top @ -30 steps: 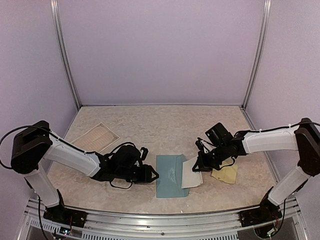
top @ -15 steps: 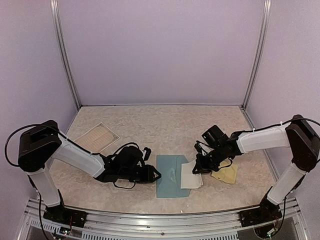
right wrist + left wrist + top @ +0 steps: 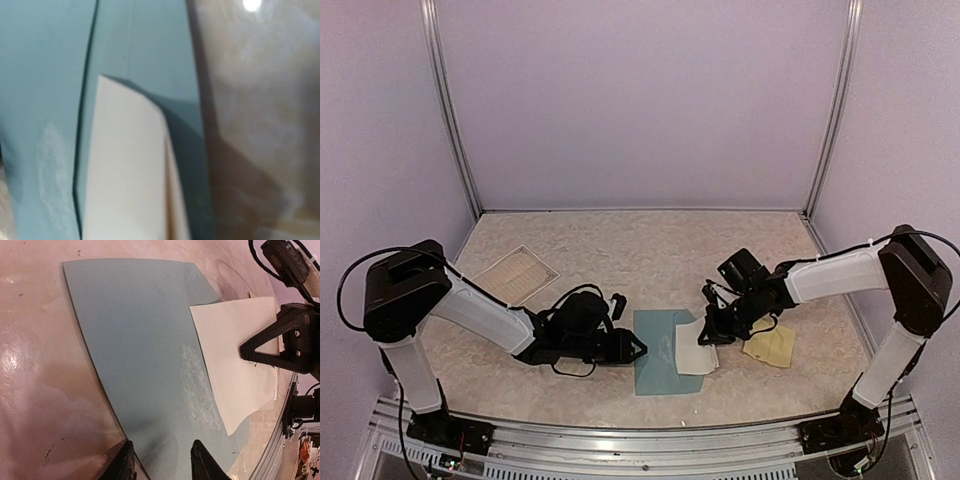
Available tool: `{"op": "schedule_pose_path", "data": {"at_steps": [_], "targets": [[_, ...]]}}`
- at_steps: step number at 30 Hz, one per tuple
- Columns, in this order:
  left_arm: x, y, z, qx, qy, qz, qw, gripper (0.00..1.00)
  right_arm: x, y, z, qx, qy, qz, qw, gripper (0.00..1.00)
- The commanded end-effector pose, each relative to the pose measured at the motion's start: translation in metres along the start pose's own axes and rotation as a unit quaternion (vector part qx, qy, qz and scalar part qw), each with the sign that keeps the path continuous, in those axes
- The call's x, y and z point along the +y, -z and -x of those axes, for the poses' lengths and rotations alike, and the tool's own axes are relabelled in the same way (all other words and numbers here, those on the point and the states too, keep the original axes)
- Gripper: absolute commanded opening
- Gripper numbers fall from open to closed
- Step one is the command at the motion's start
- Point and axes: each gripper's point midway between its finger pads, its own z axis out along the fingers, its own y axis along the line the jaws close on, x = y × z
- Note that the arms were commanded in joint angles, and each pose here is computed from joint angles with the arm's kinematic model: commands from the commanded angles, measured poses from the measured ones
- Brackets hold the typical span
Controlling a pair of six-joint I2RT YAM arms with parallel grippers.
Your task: Place the letter into the envelope and seal it
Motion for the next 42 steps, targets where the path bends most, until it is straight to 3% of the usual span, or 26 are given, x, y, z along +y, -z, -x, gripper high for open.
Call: {"op": "schedule_pose_path", "data": {"at_steps": [1,26,28,35,38,42], "targets": [[0.022,-0.008,-0.019,0.037,-0.001,0.033,0.999,0.36,0.008,-0.006,0.005,0.002,0.008,0.011,1.000,0.00],[0.012,-0.016,-0.012,0.031,-0.001,0.020,0.999,0.36,0.037,-0.018,0.020,0.002,0.036,0.044,0.998,0.00],[0.012,-0.014,-0.010,0.026,-0.001,0.024,0.999,0.36,0.037,-0.013,0.020,-0.002,0.041,0.038,0.998,0.05],[0.011,0.001,0.000,0.003,0.000,0.033,0.999,0.36,0.031,0.015,0.020,-0.028,0.064,-0.001,0.998,0.38],[0.008,0.006,0.004,-0.005,-0.003,0.034,0.999,0.37,0.028,0.026,0.022,-0.040,0.074,-0.022,0.996,0.45],[0.005,0.008,0.010,-0.014,-0.003,0.032,0.999,0.37,0.023,0.034,0.021,-0.049,0.077,-0.042,0.995,0.45]]}}
